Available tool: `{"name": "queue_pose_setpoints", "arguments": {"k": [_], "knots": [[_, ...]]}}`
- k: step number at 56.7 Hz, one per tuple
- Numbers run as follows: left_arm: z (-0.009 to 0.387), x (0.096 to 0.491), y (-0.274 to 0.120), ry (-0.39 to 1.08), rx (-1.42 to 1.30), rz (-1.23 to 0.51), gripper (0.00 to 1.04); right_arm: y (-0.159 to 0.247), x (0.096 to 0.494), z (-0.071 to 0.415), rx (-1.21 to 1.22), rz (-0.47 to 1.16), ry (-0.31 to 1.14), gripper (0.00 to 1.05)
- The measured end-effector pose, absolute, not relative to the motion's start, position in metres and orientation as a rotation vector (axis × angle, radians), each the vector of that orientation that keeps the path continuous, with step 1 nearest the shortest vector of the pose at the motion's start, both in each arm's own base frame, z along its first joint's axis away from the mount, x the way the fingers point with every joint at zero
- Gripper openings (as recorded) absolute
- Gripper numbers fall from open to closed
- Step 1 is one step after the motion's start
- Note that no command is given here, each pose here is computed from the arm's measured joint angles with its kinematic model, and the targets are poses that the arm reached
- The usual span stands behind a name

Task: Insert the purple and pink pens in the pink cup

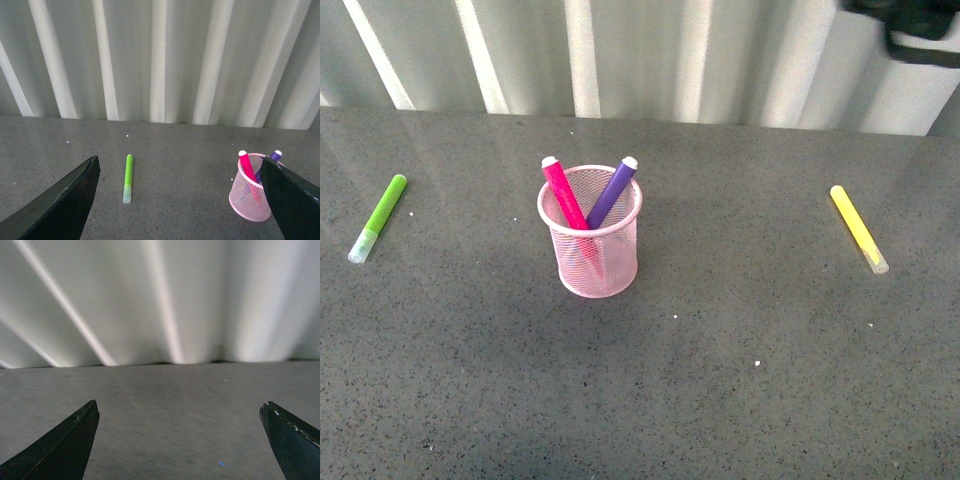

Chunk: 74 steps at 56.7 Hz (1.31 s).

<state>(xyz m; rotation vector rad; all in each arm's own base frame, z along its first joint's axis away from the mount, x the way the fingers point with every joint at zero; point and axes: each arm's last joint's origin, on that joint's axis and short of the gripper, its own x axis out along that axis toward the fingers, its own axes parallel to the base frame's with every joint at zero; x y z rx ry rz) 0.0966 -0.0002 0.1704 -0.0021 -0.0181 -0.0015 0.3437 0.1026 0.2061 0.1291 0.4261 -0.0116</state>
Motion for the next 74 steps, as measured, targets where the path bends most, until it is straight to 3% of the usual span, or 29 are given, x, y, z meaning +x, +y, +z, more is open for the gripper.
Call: {"name": "queue_pose_setpoints", "arguments": {"k": [4, 12, 17, 21, 38, 74], "knots": [[0.170, 0.097, 0.000, -0.018, -0.002, -0.001, 0.98, 0.082, 0.326, 0.211, 0.097, -0.080, 0.422, 0.98], [0.170, 0.097, 0.000, -0.019, -0.002, -0.002, 0.98, 0.082, 0.323, 0.215, 0.082, -0.059, 0.405, 0.97], [0.170, 0.097, 0.000, -0.019, -0.002, 0.000, 0.98, 0.074, 0.306, 0.198, 0.034, 0.026, 0.144, 0.77], [0.170, 0.097, 0.000, -0.019, -0.002, 0.000, 0.98, 0.057, 0.280, 0.197, 0.021, 0.021, 0.022, 0.59], [0.170, 0.097, 0.000, -0.019, -0.002, -0.002, 0.98, 0.027, 0.222, 0.182, -0.003, 0.014, 0.013, 0.03], [0.170, 0.097, 0.000, -0.019, -0.002, -0.002, 0.98, 0.000, 0.153, 0.162, 0.000, 0.002, 0.014, 0.03]]}}
